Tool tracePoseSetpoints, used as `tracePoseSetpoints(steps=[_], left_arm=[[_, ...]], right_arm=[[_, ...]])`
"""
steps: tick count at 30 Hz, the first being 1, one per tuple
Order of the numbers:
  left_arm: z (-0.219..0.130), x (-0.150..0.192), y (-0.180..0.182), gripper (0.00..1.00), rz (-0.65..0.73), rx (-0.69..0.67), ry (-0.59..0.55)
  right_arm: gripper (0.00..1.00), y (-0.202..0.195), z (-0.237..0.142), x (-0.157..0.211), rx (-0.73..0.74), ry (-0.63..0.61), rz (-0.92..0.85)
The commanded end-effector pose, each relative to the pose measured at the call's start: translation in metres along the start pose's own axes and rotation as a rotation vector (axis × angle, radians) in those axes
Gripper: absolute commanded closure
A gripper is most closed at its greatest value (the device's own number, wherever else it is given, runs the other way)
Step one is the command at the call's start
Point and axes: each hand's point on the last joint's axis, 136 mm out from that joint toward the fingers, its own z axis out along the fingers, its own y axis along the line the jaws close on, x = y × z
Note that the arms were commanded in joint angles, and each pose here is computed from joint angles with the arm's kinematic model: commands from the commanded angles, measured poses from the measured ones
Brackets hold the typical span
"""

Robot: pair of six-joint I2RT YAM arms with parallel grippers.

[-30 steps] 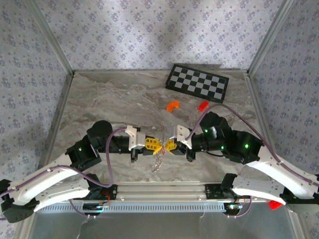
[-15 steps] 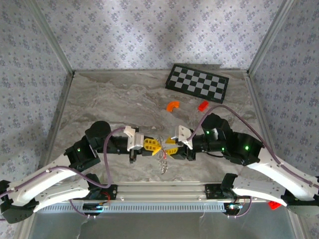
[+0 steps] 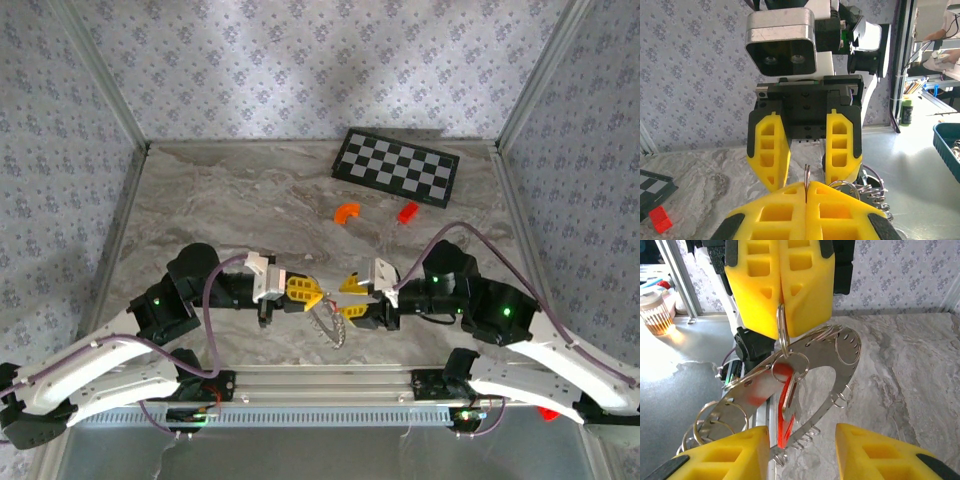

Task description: Put the keys on the keyring

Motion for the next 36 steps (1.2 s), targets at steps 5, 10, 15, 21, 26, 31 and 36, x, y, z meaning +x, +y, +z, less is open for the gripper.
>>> tracePoseSetpoints(steps=[5,10,15,21,26,31,36], left_arm=[[-0.006,-0.027,-0.007,1.00,0.039,0.026,-0.085],[-0.006,-0.025,-0.007,1.00,0.037,0.023,-0.081],[-0.006,-0.026,-0.006,1.00,0.038,0.020,-0.080],[-0.007,-0.024,-0.006,1.00,0.036,0.017,-0.078],[-0.007,-0.023,-0.006,1.00,0.038,0.015,-0.076],[-0.008,-0.024,-0.005,1.00,0.040,0.006,-0.077],[-0.009,-0.023,-0.004,1.00,0.038,-0.004,-0.073]], right_arm=[[0.58,0.003,0.005,-0.011,-0.032,-0.058,0.020],[0.58,0.004,0.009,-0.012,-0.048,-0.071,0.025],[0.60,0.003,0.015,-0.013,-0.059,-0.081,0.036],[0.71,0.000,0.017,-0.012,-0.042,-0.082,0.039],[0.86,-0.004,0.017,-0.010,-0.022,-0.077,0.039],[0.94,-0.008,0.015,-0.009,0.011,-0.074,0.032],[0.98,-0.012,0.010,-0.008,0.043,-0.064,0.020]])
